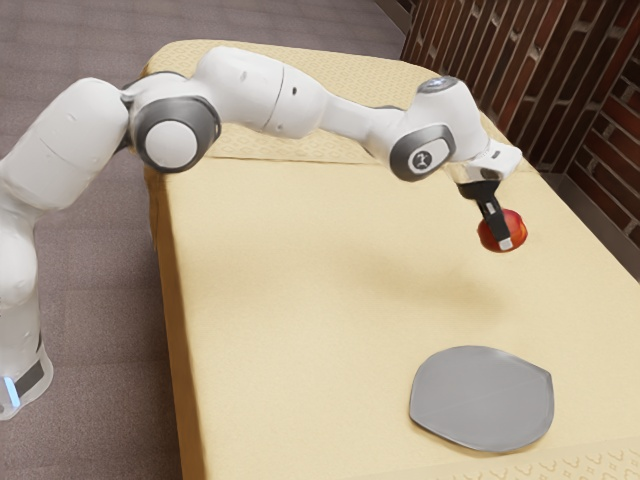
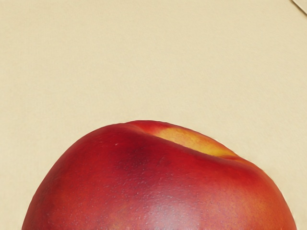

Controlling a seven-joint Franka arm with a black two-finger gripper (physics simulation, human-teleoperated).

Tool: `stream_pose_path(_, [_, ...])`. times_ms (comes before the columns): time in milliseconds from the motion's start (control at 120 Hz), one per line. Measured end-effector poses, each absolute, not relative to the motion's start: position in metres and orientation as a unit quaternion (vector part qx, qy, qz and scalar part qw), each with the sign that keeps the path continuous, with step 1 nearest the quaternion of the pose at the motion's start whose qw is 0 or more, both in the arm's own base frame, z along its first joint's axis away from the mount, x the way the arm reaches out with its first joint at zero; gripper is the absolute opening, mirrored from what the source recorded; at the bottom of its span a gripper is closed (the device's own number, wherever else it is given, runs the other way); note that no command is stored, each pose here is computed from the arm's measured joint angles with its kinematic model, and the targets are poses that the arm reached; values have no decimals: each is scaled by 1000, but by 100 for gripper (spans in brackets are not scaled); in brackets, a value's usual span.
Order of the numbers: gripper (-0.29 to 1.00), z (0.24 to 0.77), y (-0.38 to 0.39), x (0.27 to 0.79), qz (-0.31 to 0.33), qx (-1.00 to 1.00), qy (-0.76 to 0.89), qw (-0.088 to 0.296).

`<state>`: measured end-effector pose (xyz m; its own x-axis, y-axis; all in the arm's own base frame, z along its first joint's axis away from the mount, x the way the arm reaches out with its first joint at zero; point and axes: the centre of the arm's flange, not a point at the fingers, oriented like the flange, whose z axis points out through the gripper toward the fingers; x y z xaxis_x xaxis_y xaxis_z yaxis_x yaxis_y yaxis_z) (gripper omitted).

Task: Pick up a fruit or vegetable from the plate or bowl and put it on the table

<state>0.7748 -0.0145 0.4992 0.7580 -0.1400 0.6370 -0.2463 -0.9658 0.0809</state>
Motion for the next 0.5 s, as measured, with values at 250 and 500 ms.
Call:
stream_pose_path(250, [61, 496, 5, 776, 333, 934, -106, 73])
stream_pose_path(500, [69, 499, 1, 774, 336, 928, -144, 68])
